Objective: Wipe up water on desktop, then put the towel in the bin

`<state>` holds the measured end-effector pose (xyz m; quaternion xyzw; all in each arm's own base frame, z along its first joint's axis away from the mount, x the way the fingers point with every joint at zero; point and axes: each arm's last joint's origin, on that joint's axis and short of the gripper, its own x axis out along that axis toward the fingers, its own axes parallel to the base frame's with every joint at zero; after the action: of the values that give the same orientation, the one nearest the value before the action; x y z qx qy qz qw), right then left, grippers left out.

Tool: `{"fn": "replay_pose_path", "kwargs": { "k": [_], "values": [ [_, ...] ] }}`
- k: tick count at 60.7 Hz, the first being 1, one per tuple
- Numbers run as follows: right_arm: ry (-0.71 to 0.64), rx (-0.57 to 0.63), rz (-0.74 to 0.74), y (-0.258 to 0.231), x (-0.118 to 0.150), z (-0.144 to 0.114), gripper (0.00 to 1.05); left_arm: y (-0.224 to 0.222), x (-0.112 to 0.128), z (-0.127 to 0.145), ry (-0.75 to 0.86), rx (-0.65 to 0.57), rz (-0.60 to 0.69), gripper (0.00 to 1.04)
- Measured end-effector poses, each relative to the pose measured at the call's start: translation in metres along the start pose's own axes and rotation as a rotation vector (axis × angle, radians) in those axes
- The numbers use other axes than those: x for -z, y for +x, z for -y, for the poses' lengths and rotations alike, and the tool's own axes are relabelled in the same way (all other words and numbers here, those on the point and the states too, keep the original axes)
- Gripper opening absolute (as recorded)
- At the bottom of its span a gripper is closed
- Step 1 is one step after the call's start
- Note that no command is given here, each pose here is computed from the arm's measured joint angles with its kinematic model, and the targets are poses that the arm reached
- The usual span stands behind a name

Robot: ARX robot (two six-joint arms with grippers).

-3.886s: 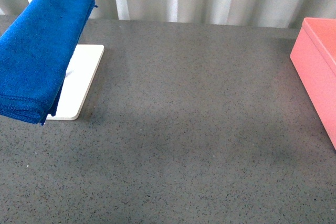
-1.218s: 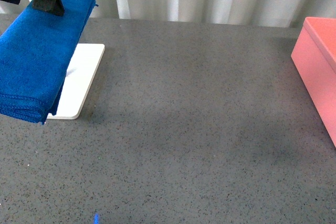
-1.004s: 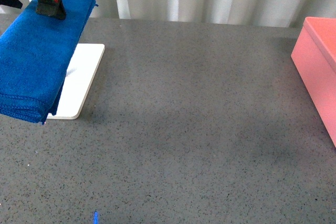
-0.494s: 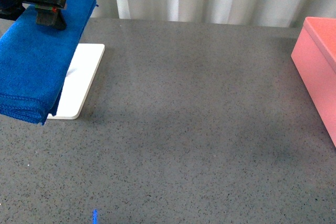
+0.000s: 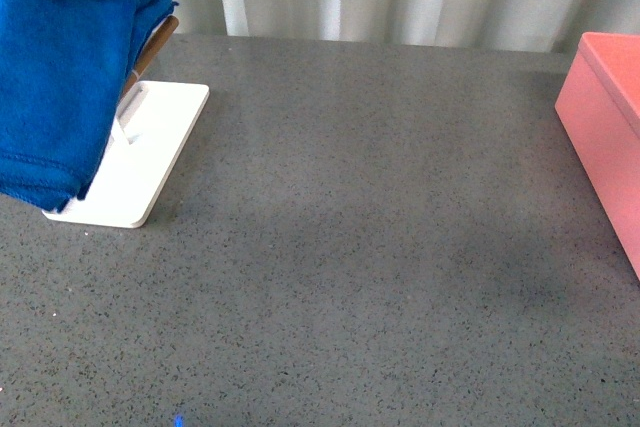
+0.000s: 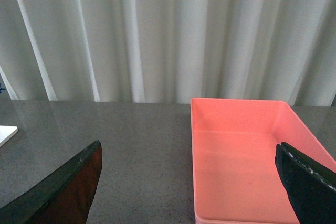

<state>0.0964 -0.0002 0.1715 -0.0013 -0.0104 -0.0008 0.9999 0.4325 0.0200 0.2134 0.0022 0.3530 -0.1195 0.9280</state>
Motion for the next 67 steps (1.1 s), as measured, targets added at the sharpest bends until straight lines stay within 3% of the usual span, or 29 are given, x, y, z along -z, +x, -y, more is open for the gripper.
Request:
{"fn": "replay_pose_path", "kwargs": {
  "k": [10, 20, 33, 41, 64, 67],
  "values": [
    [0.0, 0.0, 0.0, 0.0, 0.0, 0.0, 0.98, -0.045, -0.024, 0.018, 0.021, 0.08, 0.118, 0.05],
    [0.0, 0.0, 0.0, 0.0, 0.0, 0.0, 0.98, -0.064, -0.028, 0.047, 0.032, 0.21, 0.152, 0.05],
    [0.0, 0.0, 0.0, 0.0, 0.0, 0.0, 0.98, -0.086, -0.024, 0.097, 0.021, 0.533, 0.207, 0.05],
    [0.0, 0.0, 0.0, 0.0, 0.0, 0.0, 0.98, -0.091, -0.02, 0.126, -0.001, 0.661, 0.233, 0.05],
    [0.0, 0.0, 0.0, 0.0, 0.0, 0.0, 0.98, -0.083, 0.004, 0.154, -0.038, 0.717, 0.228, 0.05],
    [0.008, -0.063, -0.136, 0.001, 0.001, 0.0, 0.98, -0.085, 0.004, 0.157, -0.032, 0.719, 0.232, 0.05]
  ]
}}
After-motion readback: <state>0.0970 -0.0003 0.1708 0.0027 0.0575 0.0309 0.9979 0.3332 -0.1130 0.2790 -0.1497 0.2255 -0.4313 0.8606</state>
